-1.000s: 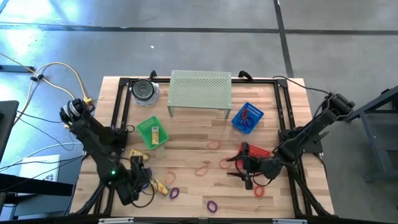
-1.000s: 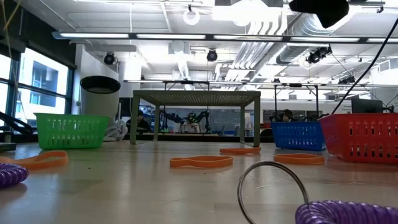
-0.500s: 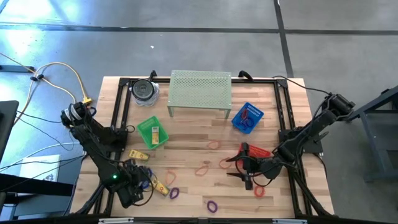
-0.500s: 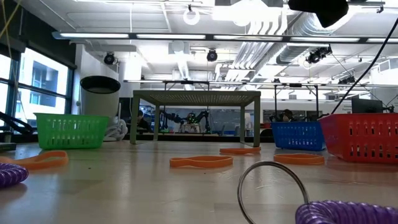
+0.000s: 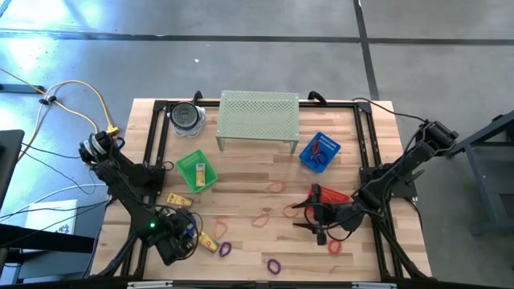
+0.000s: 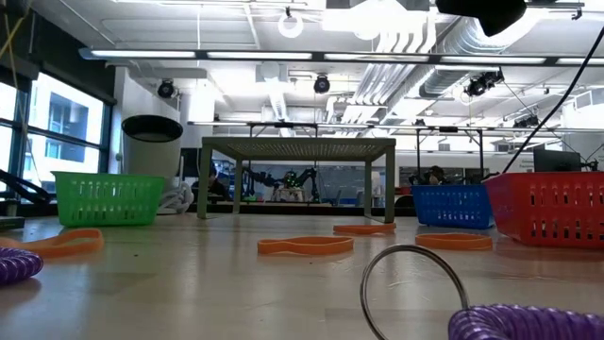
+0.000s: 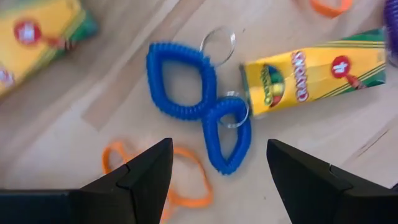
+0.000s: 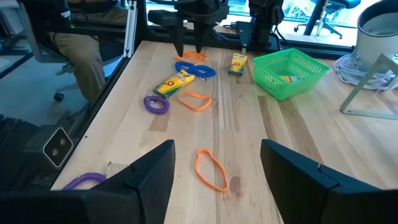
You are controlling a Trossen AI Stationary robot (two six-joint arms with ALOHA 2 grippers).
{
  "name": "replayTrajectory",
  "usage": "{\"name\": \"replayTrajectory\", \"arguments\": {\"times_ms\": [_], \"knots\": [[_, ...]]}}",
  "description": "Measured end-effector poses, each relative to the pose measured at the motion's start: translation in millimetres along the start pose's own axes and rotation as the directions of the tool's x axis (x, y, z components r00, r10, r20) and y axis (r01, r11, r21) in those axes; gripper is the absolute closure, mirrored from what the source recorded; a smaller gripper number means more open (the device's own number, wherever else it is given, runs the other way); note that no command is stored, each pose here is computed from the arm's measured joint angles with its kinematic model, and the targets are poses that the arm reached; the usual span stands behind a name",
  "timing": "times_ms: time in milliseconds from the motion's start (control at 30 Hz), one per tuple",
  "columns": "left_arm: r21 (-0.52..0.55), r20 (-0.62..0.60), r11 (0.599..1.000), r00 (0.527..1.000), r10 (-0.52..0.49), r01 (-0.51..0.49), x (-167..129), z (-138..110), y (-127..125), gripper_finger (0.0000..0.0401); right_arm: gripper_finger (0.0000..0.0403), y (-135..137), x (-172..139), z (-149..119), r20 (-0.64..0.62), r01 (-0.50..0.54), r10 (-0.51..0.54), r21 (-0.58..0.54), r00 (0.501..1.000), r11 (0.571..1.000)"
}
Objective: Pick & Place Office Desk Supplies
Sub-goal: Put the blue spring keychain into the blue basket
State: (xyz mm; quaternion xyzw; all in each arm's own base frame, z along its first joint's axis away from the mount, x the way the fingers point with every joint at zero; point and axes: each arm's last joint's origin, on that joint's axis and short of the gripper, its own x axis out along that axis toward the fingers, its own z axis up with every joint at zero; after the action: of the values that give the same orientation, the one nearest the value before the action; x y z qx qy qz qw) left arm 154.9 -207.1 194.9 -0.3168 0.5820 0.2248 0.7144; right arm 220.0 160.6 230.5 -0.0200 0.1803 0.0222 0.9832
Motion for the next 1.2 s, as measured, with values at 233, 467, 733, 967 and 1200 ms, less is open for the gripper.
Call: {"name": "replayTrajectory", "arguments": {"times_ms": [233, 467, 733, 967, 1200], "knots": [[-0.053, -0.031, 0.999, 0.999, 0.009, -0.01, 0.2, 0.7, 0.2, 0.0151, 0.0176, 0.0, 0.0, 0.0, 0.0, 0.0, 0.0, 0.0, 1.0, 1.0], [-0.021, -0.085, 0.996, 0.993, 0.085, -0.087, 17.9, 4.7, -3.0, 0.0151, 0.0176, 0.1, 0.0, 0.0, 0.0, -0.003, 0.003, 0.03, 1.0, 1.0], [-0.017, -0.215, 0.986, 0.964, 0.157, -0.164, 36.1, 17.1, -5.4, 0.0151, 0.0176, 0.1, 0.0, 0.0, 0.0, -0.004, 0.004, 0.031, 1.0, 1.0], [-0.023, -0.195, 0.987, 0.969, 0.154, -0.161, 37.1, 24.4, -5.8, 0.0151, 0.0176, 0.1, 0.0, 0.0, 0.0, -0.004, 0.004, 0.031, 1.0, 1.0], [0.006, -0.158, 0.994, 0.981, 0.113, -0.114, 37.3, 17.4, -9.7, 0.0151, 0.0176, 0.1, 0.0, 0.0, -0.001, -0.004, 0.004, 0.031, 1.0, 1.0]]}}
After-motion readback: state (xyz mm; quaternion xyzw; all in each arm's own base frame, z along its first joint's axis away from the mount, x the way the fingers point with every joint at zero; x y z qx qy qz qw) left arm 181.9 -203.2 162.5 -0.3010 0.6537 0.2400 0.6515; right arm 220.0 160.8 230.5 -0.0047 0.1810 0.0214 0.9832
